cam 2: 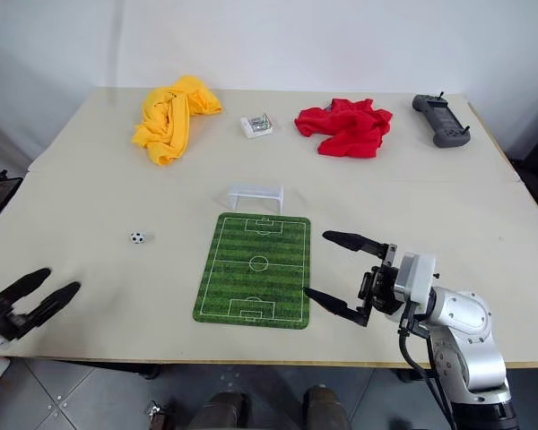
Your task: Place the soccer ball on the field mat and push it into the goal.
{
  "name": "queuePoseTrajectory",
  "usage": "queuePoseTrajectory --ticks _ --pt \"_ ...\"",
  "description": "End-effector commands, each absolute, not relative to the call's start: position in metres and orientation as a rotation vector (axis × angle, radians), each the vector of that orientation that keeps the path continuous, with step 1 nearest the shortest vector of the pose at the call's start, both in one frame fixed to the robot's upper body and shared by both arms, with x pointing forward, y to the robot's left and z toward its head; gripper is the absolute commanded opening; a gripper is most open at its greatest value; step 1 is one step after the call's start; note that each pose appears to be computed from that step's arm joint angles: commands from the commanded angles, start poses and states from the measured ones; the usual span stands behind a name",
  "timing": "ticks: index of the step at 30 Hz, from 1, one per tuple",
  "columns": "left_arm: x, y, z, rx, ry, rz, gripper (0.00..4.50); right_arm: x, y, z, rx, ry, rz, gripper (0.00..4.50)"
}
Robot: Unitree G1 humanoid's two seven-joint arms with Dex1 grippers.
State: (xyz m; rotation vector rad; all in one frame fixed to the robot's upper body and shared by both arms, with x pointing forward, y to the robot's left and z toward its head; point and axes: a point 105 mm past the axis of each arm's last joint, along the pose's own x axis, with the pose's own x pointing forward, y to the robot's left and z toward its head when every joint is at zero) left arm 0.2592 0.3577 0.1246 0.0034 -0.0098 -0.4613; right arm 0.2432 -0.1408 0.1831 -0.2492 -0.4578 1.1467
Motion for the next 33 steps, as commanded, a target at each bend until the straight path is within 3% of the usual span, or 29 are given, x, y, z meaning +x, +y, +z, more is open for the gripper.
queuePoseTrajectory --ticks 1,8,16,28,32,33 --pt "0.288 0.336 0.152 0.047 -0.073 -0.515 4.5 0.244 -0.154 0.188 -0.293 -0.47 1.105 4.48" --pt "0.331 0.313 0.138 0.116 0.025 -0.568 4.5 0.242 -0.152 0.185 -0.28 -0.459 1.076 4.48" --pt "0.348 0.311 0.122 0.156 0.105 -0.557 4.5 0.24 -0.15 0.187 -0.271 -0.465 1.027 4.48" --pt "0.34 0.32 0.114 0.184 0.147 -0.584 1.0 0.24 -0.155 0.188 -0.281 -0.469 0.973 4.5" --pt "0.342 0.293 0.13 0.159 0.069 -0.739 0.87 0.236 -0.156 0.189 -0.279 -0.464 0.995 4.5" --pt "0.337 0.253 0.146 0.252 0.027 -0.972 0.87 0.225 -0.157 0.185 -0.29 -0.426 1.061 4.5"
